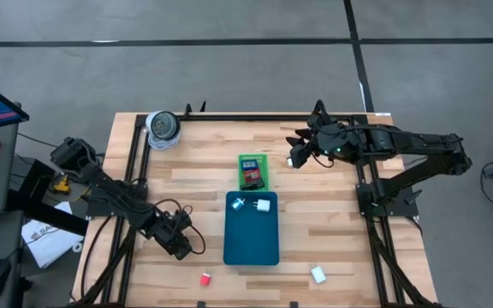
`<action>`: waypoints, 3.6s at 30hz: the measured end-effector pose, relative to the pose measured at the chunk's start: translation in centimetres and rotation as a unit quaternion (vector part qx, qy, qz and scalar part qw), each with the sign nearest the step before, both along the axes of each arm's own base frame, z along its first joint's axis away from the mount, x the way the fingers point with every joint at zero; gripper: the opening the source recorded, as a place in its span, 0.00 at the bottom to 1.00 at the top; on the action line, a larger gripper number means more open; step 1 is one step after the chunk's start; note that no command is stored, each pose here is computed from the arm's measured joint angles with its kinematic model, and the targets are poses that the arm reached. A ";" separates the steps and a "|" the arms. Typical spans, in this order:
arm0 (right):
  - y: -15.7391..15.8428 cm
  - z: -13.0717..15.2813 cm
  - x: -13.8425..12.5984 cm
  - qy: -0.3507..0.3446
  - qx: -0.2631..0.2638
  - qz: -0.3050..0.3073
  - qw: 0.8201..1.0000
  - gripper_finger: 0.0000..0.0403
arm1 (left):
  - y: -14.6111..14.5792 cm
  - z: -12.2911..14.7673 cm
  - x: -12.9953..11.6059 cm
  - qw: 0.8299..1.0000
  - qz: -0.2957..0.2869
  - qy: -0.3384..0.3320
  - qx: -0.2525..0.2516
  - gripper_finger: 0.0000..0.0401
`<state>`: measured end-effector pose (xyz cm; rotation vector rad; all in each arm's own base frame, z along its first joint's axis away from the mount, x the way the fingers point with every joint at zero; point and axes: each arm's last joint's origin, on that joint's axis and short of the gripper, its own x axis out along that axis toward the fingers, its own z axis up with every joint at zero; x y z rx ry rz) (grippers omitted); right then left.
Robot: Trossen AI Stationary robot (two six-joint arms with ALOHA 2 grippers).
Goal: Pick & Place Office items
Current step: Put the blue charger adapter into the blue bin
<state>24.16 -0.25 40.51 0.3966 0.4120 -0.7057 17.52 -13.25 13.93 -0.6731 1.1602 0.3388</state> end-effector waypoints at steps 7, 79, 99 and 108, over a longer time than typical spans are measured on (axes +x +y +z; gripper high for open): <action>-0.2 0.0 0.0 0.003 0.000 0.003 1.000 0.45 | -0.4 0.0 -0.1 1.000 -0.021 -0.002 0.001 0.53; 0.4 -0.1 0.0 0.002 0.014 0.019 1.000 0.45 | -1.7 -0.9 -1.9 0.919 -0.366 0.004 0.148 0.32; 0.4 -0.1 0.0 0.011 0.004 0.030 0.999 0.45 | 7.6 5.7 1.8 0.931 -0.229 -0.153 0.238 0.32; 0.4 -0.2 -0.1 0.026 -0.006 0.037 0.999 0.45 | 12.5 9.1 7.8 0.906 -0.208 -0.217 0.298 0.32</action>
